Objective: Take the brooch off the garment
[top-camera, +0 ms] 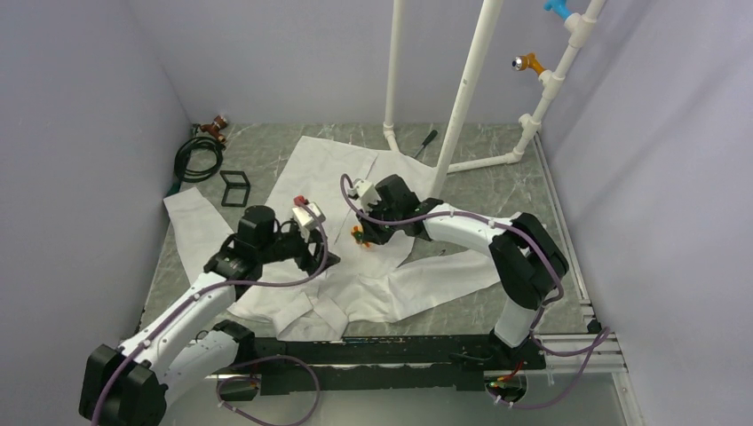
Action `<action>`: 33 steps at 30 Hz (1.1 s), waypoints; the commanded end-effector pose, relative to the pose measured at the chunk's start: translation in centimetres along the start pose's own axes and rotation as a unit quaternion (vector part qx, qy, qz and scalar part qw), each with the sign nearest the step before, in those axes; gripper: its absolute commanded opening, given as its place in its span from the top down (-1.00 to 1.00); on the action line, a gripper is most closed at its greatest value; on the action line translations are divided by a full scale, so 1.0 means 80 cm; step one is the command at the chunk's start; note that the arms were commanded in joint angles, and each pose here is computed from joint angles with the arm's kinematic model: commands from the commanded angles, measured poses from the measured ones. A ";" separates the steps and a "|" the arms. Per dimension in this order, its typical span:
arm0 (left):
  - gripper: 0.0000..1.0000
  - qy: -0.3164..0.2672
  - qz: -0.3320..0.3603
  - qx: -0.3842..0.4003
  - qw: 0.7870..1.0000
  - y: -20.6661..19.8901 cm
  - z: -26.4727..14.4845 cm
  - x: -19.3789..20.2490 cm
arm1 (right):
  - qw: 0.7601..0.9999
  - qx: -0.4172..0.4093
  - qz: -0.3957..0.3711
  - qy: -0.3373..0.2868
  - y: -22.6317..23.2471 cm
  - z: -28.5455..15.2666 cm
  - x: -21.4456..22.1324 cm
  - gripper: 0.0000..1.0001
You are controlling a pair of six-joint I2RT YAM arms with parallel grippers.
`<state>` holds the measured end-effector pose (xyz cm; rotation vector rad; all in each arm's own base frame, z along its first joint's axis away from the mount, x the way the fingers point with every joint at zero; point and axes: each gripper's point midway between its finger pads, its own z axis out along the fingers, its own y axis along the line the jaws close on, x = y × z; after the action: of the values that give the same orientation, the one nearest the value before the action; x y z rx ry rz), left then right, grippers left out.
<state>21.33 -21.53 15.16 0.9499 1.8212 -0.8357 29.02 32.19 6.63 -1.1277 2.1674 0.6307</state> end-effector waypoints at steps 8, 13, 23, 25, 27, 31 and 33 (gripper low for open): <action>-0.99 -0.058 -0.082 -0.117 0.988 0.076 -0.085 -0.073 | 0.984 -0.115 -0.033 -0.131 0.065 -0.086 -0.118 1.00; -0.99 -0.095 -0.159 -0.118 0.976 0.107 -0.126 -0.085 | 0.965 -0.204 0.001 -0.163 0.112 -0.127 -0.139 1.00; -0.99 -0.078 -0.249 -0.087 0.961 0.091 -0.109 -0.013 | 0.922 -0.301 0.061 -0.237 0.143 -0.185 -0.215 1.00; -0.99 -0.099 -0.257 -0.073 0.959 0.084 -0.104 -0.011 | 0.914 -0.317 0.086 -0.238 0.142 -0.188 -0.221 1.00; -0.99 -0.116 -0.252 -0.063 0.959 0.077 -0.100 -0.014 | 0.907 -0.331 0.096 -0.240 0.143 -0.192 -0.223 1.00; -0.99 -0.116 -0.236 -0.040 0.964 0.062 -0.086 -0.021 | 0.899 -0.354 0.110 -0.233 0.149 -0.192 -0.217 1.00; -0.99 -0.122 -0.230 -0.031 0.965 0.061 -0.082 -0.028 | 0.894 -0.369 0.117 -0.226 0.153 -0.193 -0.211 1.00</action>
<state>22.82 -13.02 15.65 0.2686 2.0016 -1.0835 23.17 37.80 29.01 -0.9031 1.7550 1.6124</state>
